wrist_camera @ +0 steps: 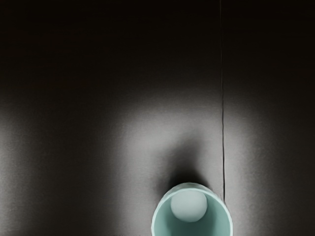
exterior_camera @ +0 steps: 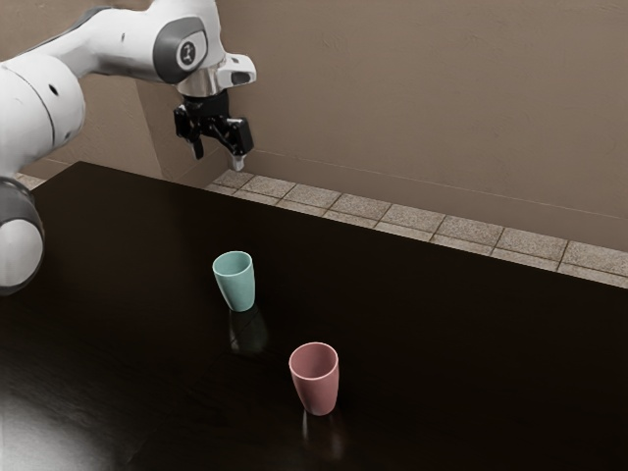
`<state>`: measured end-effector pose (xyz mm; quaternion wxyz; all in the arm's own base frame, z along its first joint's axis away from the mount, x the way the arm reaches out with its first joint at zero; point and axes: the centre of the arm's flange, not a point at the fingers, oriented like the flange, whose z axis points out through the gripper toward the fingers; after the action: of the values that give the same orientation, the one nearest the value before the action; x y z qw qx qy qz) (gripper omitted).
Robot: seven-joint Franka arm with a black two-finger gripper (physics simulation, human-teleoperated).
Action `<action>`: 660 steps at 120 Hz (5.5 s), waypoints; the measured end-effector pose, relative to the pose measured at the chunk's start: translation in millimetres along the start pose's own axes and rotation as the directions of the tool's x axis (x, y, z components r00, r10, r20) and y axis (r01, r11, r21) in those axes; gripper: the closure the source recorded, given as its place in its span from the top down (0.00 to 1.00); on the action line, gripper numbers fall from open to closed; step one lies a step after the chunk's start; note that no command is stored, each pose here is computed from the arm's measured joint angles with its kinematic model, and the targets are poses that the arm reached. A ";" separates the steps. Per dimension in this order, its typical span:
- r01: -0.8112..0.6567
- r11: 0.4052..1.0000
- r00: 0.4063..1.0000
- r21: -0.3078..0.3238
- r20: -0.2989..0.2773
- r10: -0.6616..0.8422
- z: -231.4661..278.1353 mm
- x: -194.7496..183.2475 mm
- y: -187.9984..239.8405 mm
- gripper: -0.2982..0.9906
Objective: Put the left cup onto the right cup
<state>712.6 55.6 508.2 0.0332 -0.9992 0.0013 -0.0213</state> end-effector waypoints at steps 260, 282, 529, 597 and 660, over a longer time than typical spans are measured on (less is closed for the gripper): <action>0.150 0.983 0.986 -0.103 -0.055 -0.156 122.0 -40.9 22.6 0.16; -0.001 0.992 0.997 -0.128 -0.075 -0.008 61.7 -70.5 140.4 0.16; 0.171 0.967 0.985 -0.189 0.047 -0.165 77.6 -222.8 230.7 0.16; 0.180 0.964 0.984 -0.194 0.037 -0.176 75.8 -219.7 229.4 0.60; 0.076 0.997 0.985 0.007 -0.153 -0.074 -157.0 -143.1 85.0 0.75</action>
<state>562.9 -39.1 653.0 0.0385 -0.9938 -0.0342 -0.0989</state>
